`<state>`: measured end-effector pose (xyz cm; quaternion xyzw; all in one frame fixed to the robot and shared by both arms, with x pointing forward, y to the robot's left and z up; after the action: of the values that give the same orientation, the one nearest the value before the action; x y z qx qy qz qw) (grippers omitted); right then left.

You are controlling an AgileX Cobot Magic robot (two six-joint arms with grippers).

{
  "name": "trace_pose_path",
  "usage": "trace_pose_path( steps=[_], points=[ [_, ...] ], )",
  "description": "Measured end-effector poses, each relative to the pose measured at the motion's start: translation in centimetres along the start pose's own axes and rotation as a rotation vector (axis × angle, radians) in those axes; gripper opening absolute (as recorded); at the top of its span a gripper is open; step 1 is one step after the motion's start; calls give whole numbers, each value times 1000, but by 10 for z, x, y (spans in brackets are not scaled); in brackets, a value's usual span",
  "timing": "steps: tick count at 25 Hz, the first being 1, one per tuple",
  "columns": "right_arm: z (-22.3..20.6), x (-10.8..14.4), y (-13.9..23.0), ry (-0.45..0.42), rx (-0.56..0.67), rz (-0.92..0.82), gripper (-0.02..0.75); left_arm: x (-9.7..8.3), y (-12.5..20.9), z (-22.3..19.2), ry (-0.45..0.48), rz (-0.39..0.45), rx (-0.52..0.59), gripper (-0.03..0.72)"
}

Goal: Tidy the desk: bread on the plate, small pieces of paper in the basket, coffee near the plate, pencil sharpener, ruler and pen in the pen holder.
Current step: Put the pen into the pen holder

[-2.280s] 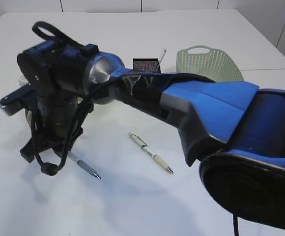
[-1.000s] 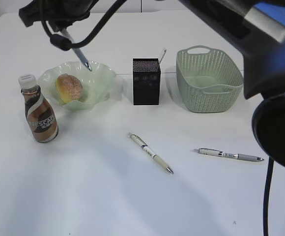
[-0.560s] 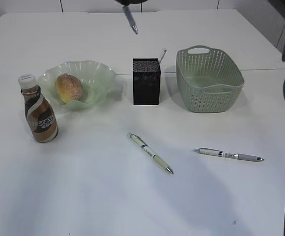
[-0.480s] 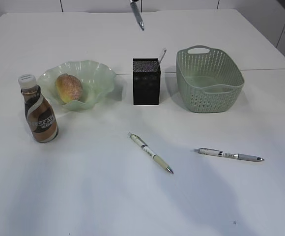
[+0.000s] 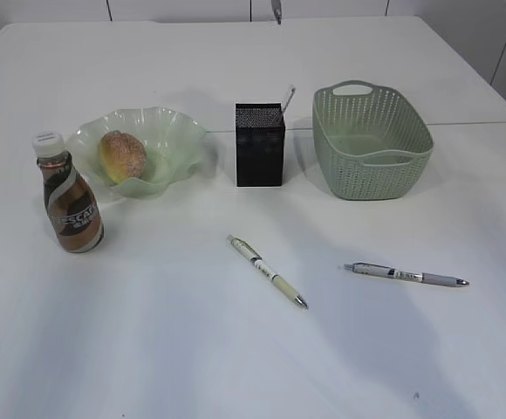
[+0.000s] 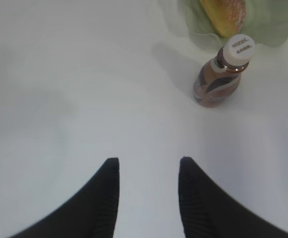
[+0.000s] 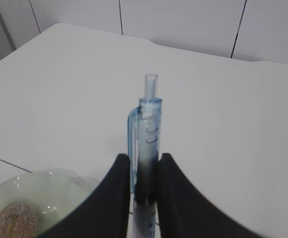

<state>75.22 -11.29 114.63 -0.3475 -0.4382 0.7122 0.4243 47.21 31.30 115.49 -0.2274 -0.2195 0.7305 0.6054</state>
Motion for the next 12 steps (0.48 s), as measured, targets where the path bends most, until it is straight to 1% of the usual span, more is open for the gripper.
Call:
trace_pose_path(
  steps=[6, 12],
  points=[
    [-30, 2, 21, -2, -33, -15, 134, 0, -1, -3, 0, 0, 0, 275],
    [-55, 5, 45, -6, -8, -20, 133, -2, -5, -14, 5, 3, 11, 275]
  ],
)
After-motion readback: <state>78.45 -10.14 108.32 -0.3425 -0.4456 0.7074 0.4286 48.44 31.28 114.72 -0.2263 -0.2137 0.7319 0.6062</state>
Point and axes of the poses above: a point on each arm's last joint axis where the gripper is mounted, z pointing back along that axis away from the gripper, x along the wrist's bending axis when the last joint is at zero, y = z × x, the point moved 1 cm from there along -z, pointing out along that axis toward the gripper, and after that the axes turned 7 degrees about z, right-handed, at the moved point
